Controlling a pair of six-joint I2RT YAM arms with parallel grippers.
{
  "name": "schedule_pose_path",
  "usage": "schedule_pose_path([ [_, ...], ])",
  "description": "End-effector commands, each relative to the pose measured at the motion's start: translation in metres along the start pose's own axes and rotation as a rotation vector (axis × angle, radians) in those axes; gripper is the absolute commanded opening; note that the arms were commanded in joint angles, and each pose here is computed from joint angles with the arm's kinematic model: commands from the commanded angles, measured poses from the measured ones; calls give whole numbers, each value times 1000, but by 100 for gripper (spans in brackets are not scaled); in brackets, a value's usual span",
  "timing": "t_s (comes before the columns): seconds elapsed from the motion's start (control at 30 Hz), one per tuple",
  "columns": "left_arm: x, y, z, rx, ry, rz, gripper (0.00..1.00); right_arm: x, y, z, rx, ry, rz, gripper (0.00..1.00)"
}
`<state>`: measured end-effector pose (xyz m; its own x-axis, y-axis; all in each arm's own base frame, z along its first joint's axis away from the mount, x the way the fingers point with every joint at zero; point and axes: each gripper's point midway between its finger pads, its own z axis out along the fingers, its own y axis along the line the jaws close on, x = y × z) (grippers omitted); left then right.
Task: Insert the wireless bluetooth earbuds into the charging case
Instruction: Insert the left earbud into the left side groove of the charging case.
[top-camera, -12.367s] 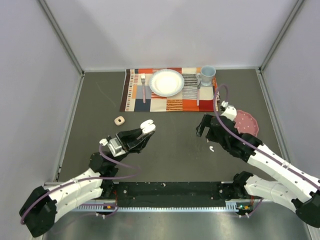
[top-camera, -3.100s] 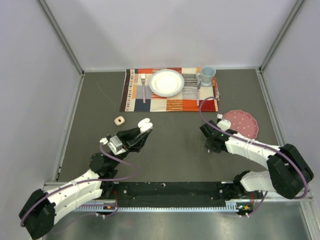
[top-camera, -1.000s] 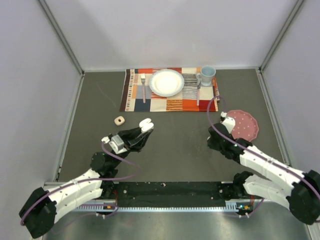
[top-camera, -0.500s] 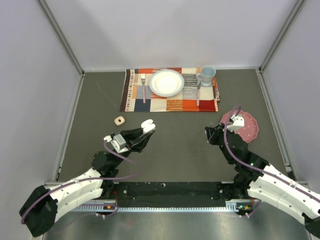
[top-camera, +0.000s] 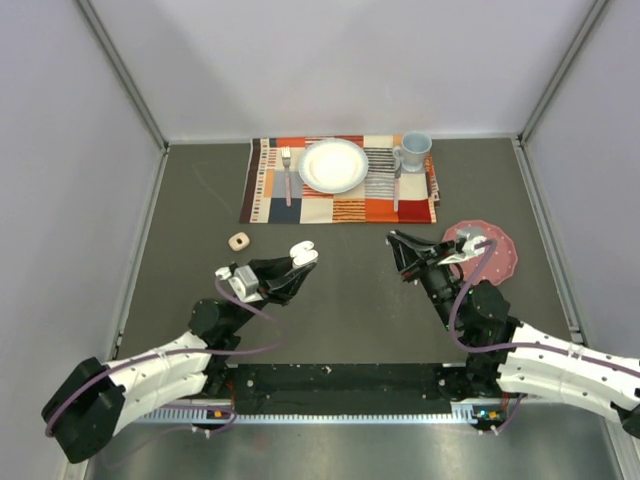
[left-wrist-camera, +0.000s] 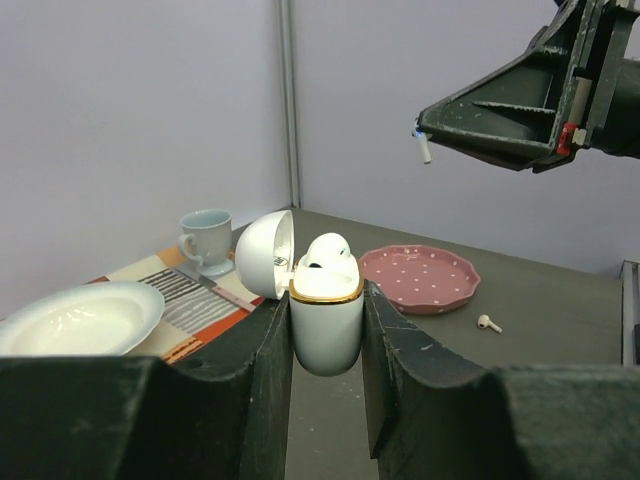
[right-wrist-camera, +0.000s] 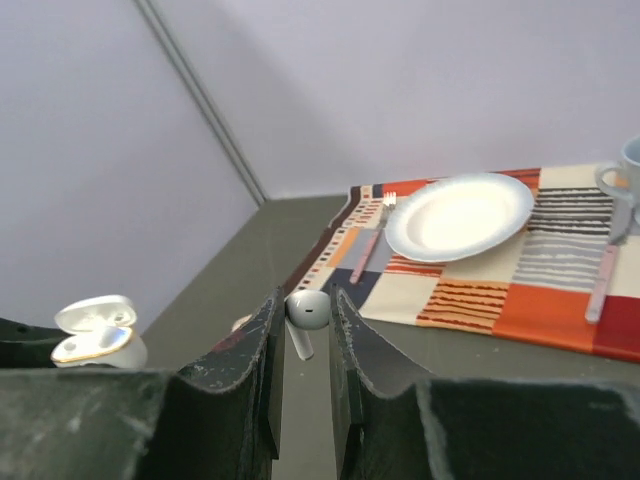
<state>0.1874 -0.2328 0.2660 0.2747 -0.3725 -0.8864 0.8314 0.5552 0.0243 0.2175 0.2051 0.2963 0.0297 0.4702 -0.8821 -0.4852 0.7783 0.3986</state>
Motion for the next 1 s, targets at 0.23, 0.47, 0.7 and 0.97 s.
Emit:
schedule_pose_path([
  [0.23,-40,-6,16,40,-150,-2,0,-53,62,12,-157,-219,157,0],
  [0.47,-42,-5,17,39,-183,-11,0,-50,95,15,-211,-242,164,0],
  [0.7,-42,-8,17,54,-193,-17,0,-41,122,18,-278,-216,190,0],
  [0.97,-42,-15,17,90,-196,-14,0,-21,138,21,-311,-167,246,0],
])
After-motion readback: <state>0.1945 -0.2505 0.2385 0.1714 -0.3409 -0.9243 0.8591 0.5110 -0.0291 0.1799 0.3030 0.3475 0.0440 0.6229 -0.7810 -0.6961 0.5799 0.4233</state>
